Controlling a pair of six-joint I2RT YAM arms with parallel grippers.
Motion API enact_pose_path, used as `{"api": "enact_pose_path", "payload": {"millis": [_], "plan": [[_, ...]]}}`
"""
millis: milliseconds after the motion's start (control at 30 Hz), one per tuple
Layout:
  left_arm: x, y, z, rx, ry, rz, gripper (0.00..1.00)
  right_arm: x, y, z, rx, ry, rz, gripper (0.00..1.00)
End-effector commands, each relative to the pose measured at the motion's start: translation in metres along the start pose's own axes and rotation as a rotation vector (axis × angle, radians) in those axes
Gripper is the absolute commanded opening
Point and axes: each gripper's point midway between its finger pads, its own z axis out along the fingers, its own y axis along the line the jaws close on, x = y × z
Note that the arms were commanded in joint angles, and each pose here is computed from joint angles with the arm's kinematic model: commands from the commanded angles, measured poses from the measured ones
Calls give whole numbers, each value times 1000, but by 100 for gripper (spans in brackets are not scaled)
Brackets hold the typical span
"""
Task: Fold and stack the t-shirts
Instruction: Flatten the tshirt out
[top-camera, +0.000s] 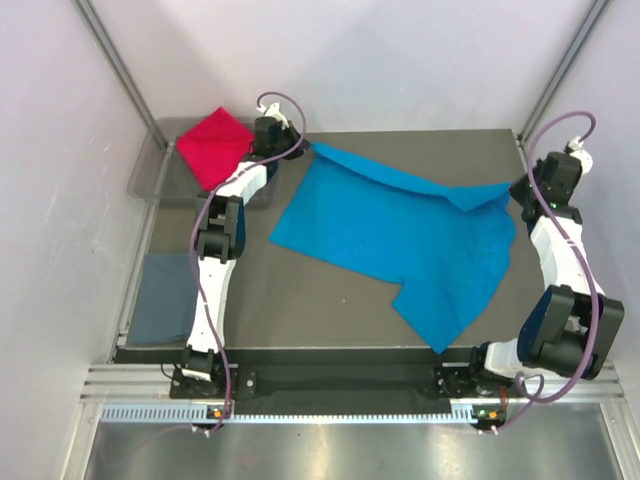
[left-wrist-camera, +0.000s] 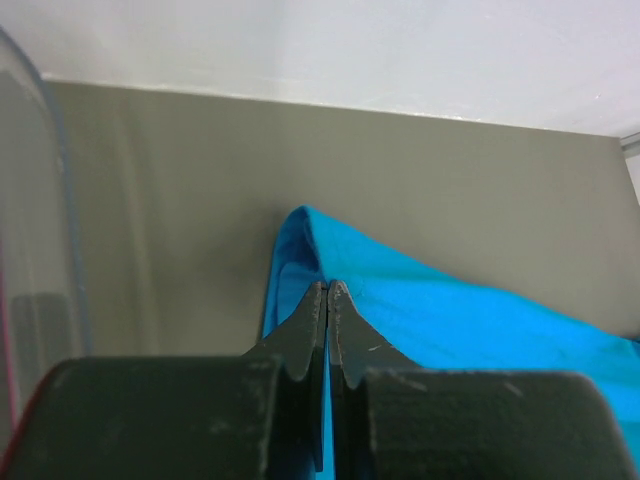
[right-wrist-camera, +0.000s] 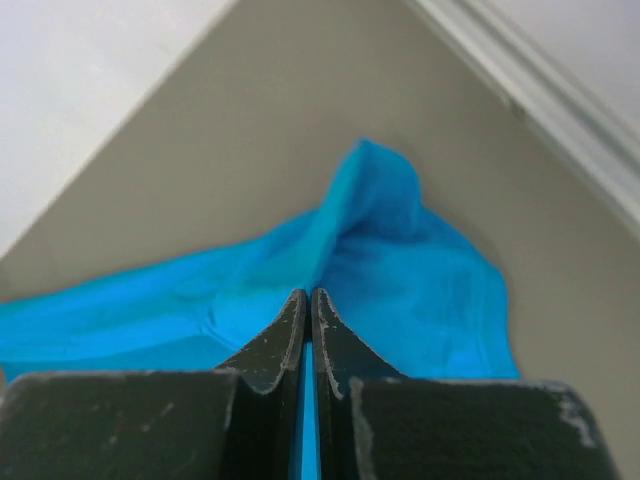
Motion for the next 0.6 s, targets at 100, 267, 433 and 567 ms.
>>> {"api": "enact_pose_path", "payload": {"millis": [100, 267, 433, 567], "plan": [[-33, -9, -29, -19, -2, 0, 0, 27, -21, -30, 80, 78, 43, 0], [-38, -16, -37, -8, 12, -7, 0, 17, -21, -33, 81, 66, 35, 0], [-64, -63, -51, 131, -17, -36, 0, -66, 22, -43, -22, -123, 21, 0], [-95, -113, -75, 270, -62, -40, 0, -128, 60, -56, -105, -246, 56, 0]]}}
